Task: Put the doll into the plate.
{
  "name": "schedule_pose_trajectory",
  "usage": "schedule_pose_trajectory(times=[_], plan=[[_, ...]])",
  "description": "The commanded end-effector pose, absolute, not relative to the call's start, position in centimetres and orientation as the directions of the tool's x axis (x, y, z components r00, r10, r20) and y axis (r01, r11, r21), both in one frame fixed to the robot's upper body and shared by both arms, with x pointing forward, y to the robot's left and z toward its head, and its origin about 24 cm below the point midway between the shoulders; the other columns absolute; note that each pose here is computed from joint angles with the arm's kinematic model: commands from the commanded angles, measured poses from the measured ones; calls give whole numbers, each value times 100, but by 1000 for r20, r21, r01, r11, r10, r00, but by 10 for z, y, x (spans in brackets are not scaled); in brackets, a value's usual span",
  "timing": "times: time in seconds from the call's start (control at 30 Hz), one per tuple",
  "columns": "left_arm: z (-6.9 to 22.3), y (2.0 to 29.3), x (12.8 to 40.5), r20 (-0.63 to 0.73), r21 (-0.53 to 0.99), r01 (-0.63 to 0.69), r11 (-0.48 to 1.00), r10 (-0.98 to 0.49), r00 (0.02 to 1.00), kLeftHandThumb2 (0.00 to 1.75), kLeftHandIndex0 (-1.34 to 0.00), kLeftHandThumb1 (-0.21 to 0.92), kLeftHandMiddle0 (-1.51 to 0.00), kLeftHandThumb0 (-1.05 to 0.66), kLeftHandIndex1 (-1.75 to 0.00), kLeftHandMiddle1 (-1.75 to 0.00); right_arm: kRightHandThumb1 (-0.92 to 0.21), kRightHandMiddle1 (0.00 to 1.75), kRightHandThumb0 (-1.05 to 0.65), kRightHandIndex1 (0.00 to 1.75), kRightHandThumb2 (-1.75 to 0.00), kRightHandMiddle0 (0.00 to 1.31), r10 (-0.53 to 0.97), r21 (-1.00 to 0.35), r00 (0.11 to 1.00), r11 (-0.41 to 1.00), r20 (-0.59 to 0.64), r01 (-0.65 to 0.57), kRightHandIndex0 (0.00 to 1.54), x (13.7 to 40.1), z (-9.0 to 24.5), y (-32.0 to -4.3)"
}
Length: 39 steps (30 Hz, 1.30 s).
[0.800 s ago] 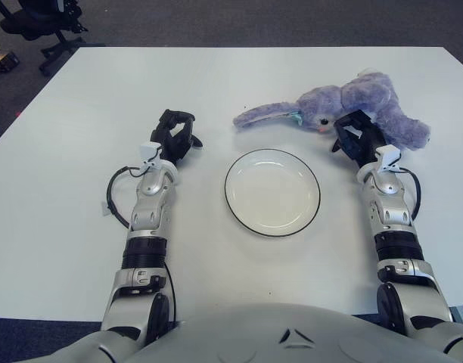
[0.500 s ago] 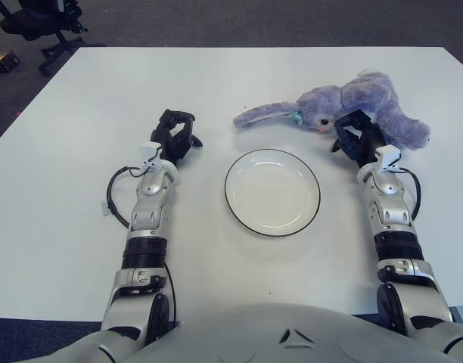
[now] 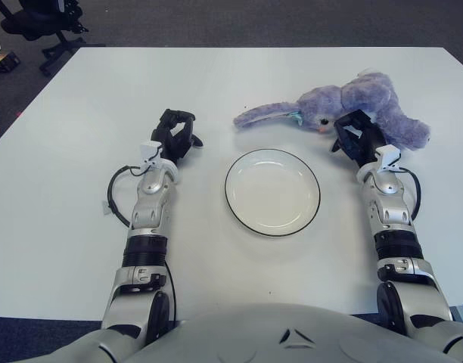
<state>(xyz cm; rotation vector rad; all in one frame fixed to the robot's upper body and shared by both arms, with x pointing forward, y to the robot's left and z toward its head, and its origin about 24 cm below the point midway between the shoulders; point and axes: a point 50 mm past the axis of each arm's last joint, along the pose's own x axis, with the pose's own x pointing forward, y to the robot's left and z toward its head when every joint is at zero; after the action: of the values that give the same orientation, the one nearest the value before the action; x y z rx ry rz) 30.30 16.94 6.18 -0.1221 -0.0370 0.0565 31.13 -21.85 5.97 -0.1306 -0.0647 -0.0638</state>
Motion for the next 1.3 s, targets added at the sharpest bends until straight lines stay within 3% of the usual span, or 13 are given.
schedule_pose_trajectory(times=[0.0,0.23,0.37,0.53,0.77,0.87,0.97,1.23,1.27], plan=[[40,170,297,-73,-120,-76,990,67,995,36,-37,92,-76,-35,-157,-170,-92,156,-36,173,-34,40,-68,-143,997,988,-48,61,72,303,35,-223],[39,169,298,-73,-120,-76,990,67,995,36,-37,92,-76,-35,-157,-170,-91,155,-36,173,-34,40,-68,-142,997,988,-46,61,72,303,35,-223],[39,169,298,-73,-120,-76,990,67,995,36,-37,92,-76,-35,-157,-170,-91,155,-36,173,-34,40,-106,-134,986,983,130,123,72,292,49,-223],[39,170,299,-71,-120,-76,990,68,995,36,-37,92,-76,-35,-157,-170,-92,154,-36,171,-32,41,-138,-149,957,972,255,180,74,285,62,-220],[39,171,299,-70,-120,-76,990,68,995,36,-37,92,-76,-35,-157,-170,-92,152,-36,170,-31,42,-151,-149,949,969,276,197,74,284,64,-219],[39,173,301,-57,-127,-85,988,78,995,36,-37,92,-76,-35,-157,-170,-92,151,-36,166,-30,43,-158,-77,920,977,358,198,72,283,76,-219],[39,174,302,-45,-134,-90,987,85,995,36,-37,92,-76,-35,-157,-170,-92,150,-35,163,-30,43,-139,-107,900,974,414,199,70,280,84,-220],[39,174,303,-38,-135,-91,987,86,996,36,-37,92,-76,-35,-157,-170,-92,150,-35,161,-29,43,-134,-113,894,973,427,200,70,280,84,-220],[38,176,304,-26,-139,-90,986,87,996,36,-37,92,-76,-35,-157,-170,-92,150,-35,161,-29,43,-110,-159,878,966,466,205,70,275,98,-223]])
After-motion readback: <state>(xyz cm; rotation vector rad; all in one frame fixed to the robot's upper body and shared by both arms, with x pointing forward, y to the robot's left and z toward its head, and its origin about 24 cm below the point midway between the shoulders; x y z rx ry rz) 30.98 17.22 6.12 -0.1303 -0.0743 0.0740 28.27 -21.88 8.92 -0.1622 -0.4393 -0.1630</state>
